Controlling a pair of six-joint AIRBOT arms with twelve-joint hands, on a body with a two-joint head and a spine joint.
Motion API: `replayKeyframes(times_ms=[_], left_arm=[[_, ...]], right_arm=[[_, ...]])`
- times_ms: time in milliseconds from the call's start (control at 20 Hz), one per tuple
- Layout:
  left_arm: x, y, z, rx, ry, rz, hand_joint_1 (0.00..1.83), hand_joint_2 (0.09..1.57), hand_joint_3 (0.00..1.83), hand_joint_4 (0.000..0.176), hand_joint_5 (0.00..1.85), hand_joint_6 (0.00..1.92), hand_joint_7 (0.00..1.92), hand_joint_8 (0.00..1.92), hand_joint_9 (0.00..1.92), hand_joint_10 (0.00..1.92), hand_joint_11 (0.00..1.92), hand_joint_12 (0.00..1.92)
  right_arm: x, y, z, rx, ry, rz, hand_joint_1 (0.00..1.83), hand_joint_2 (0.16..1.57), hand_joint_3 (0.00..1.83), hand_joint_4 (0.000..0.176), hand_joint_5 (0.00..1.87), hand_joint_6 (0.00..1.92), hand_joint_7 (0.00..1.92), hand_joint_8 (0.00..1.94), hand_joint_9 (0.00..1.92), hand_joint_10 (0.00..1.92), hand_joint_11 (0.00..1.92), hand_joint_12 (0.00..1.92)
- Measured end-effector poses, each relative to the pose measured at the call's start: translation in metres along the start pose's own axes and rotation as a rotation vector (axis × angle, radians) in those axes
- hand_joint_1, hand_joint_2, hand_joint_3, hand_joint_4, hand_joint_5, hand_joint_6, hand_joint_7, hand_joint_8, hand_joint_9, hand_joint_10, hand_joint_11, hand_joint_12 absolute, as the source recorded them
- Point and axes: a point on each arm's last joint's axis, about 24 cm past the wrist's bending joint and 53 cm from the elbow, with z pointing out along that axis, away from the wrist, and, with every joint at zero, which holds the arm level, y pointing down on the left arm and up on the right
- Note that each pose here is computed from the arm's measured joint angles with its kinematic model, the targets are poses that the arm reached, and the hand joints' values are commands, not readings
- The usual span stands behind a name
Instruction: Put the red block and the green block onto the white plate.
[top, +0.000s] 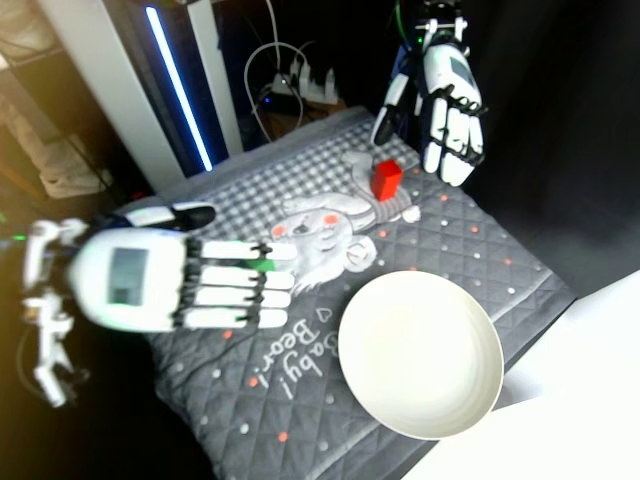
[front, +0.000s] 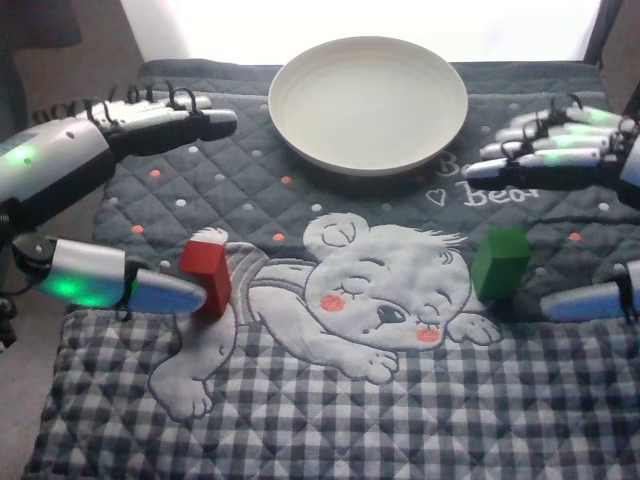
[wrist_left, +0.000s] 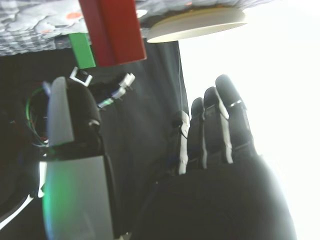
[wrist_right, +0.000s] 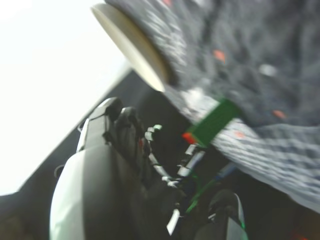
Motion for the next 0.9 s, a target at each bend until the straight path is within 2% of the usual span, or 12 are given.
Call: replayKeyframes(times_ms=[50,100,150,250,300,400,550,650,700,750,850,900], left_arm=[[0.001,-0.001,0.000,0.003,0.002,0.003,0.84,0.83,0.00,0.034,0.31,0.00,0.12,0.00,0.04,0.00,0.00,0.19],[0.001,-0.001,0.000,0.003,0.005,0.004,0.84,0.83,0.00,0.012,0.30,0.00,0.11,0.00,0.03,0.00,0.00,0.18],[0.003,0.000,0.001,0.000,0.011,0.005,0.83,0.82,0.00,0.006,0.29,0.00,0.09,0.00,0.02,0.00,0.00,0.18],[0.007,0.000,0.004,0.000,0.026,0.010,0.85,0.80,0.00,0.000,0.29,0.00,0.13,0.00,0.09,0.01,0.00,0.47],[0.009,-0.001,0.006,0.002,0.031,0.007,0.88,0.83,0.00,0.000,0.27,0.00,0.15,0.00,0.11,0.01,0.00,0.46],[0.018,-0.001,0.009,0.007,0.064,0.011,0.89,0.85,0.01,0.000,0.30,0.01,0.24,0.02,0.19,0.02,0.00,0.52],[0.029,0.006,0.015,-0.013,0.108,0.025,0.94,0.86,0.00,0.000,0.40,0.01,0.35,0.01,0.29,0.02,0.00,0.78],[0.031,0.010,0.017,-0.030,0.124,0.036,0.96,0.88,0.00,0.000,0.44,0.01,0.39,0.00,0.32,0.01,0.00,0.81],[0.034,0.013,0.018,-0.038,0.135,0.041,0.94,0.92,0.01,0.000,0.47,0.01,0.41,0.00,0.36,0.02,0.00,0.95],[0.036,0.014,0.019,-0.040,0.142,0.041,0.94,0.92,0.01,0.000,0.47,0.01,0.41,0.00,0.36,0.02,0.00,0.95],[0.041,0.015,0.019,-0.044,0.168,0.060,0.96,0.95,0.00,0.000,0.57,0.01,0.51,0.01,0.43,0.02,0.00,1.05],[0.043,0.016,0.020,-0.048,0.171,0.059,0.94,0.95,0.00,0.000,0.61,0.01,0.56,0.01,0.47,0.03,0.00,1.10]], right_arm=[[-0.004,0.003,0.002,-0.010,-0.010,-0.003,0.88,0.95,0.00,0.134,0.43,0.00,0.31,0.00,0.21,0.00,0.00,0.36],[-0.006,0.004,0.003,-0.013,-0.014,-0.003,0.83,0.94,0.00,0.157,0.44,0.00,0.30,0.00,0.20,0.00,0.00,0.38],[-0.004,0.003,0.004,-0.018,-0.013,-0.003,0.82,0.94,0.00,0.159,0.45,0.00,0.30,0.00,0.20,0.00,0.00,0.38],[0.008,0.000,0.009,-0.015,0.007,0.009,0.82,0.94,0.00,0.142,0.47,0.00,0.34,0.00,0.22,0.00,0.00,0.40],[0.013,0.000,0.011,-0.017,0.018,0.015,0.91,0.91,0.00,0.138,0.47,0.00,0.35,0.00,0.22,0.00,0.00,0.41],[0.018,-0.004,0.014,-0.014,0.024,0.027,0.91,0.90,0.00,0.136,0.48,0.00,0.35,0.00,0.24,0.01,0.00,0.43],[0.015,-0.009,0.015,0.002,0.014,0.032,0.94,0.88,0.00,0.138,0.51,0.00,0.39,0.00,0.32,0.00,0.01,0.64],[0.018,-0.013,0.017,0.012,0.016,0.036,0.93,0.89,0.01,0.152,0.50,0.00,0.42,0.01,0.35,0.01,0.04,0.68],[0.022,-0.016,0.018,0.021,0.026,0.036,0.96,0.91,0.00,0.160,0.52,0.00,0.41,0.00,0.34,0.00,0.00,0.77],[0.024,-0.018,0.019,0.025,0.029,0.040,0.96,0.91,0.00,0.160,0.52,0.00,0.41,0.00,0.34,0.00,0.00,0.77],[0.028,-0.021,0.021,0.031,0.035,0.042,1.00,0.95,0.01,0.135,0.55,0.00,0.40,0.00,0.33,0.00,0.00,0.83],[0.029,-0.022,0.021,0.033,0.038,0.042,1.03,0.95,0.00,0.101,0.60,0.00,0.48,0.00,0.41,0.01,0.00,0.95]])
